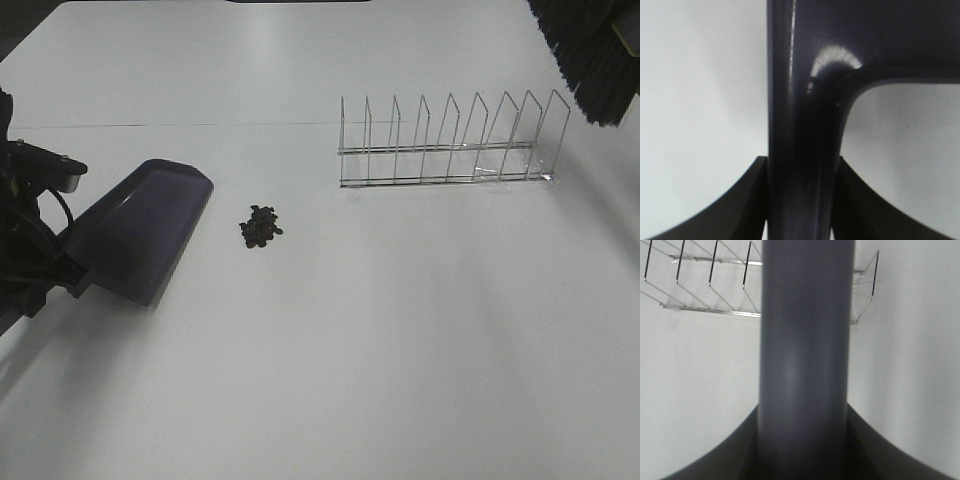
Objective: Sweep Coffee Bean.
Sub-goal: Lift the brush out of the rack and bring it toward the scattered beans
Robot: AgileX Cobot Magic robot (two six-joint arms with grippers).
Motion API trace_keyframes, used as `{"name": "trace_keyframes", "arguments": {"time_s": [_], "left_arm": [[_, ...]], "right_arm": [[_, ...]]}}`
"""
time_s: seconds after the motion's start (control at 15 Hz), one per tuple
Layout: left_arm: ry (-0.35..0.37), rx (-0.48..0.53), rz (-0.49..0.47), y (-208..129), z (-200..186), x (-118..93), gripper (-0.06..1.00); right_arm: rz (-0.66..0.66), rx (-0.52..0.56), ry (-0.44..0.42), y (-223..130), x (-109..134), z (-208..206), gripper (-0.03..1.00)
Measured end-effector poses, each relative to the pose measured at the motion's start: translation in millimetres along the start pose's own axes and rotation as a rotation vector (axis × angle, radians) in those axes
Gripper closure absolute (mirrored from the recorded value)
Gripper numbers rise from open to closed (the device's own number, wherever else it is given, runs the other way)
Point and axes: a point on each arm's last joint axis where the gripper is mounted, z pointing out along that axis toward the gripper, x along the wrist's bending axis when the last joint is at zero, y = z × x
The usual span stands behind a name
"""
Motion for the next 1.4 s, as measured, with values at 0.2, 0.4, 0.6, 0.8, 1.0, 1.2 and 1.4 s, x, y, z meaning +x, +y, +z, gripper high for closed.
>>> {"name": "trace_keyframes", "arguments": {"time_s": [0.2,0.4,0.6,0.8,1.0,1.2,1.4], "left_arm": [[0.067,-0.007,0.068,1,0,6,0.62],[0.120,-0.088,0.137,9,-1,10,0.62],[0.115,-0.146,0.145,21,-2,10,0.62],[0.144,-0.101,0.172,46,-6,14,0.62],[0.136,-0.080,0.198,68,-7,12,0.62],[0.120,-0.002,0.282,76,18,-12,0.62],[0.121,0.028,0.319,75,24,-26,0.62]], "right_arm": [[0.005,0.046,0.005,-28,4,-11,0.67],[0.022,0.124,0.017,-61,8,-10,0.67],[0.060,0.234,0.020,-86,8,10,0.67],[0.099,0.304,0.018,-107,8,33,0.67],[0.143,0.289,-0.012,-116,6,46,0.67],[0.110,0.246,-0.124,-114,15,53,0.67],[0.009,0.265,-0.190,-106,47,71,0.67]]}}
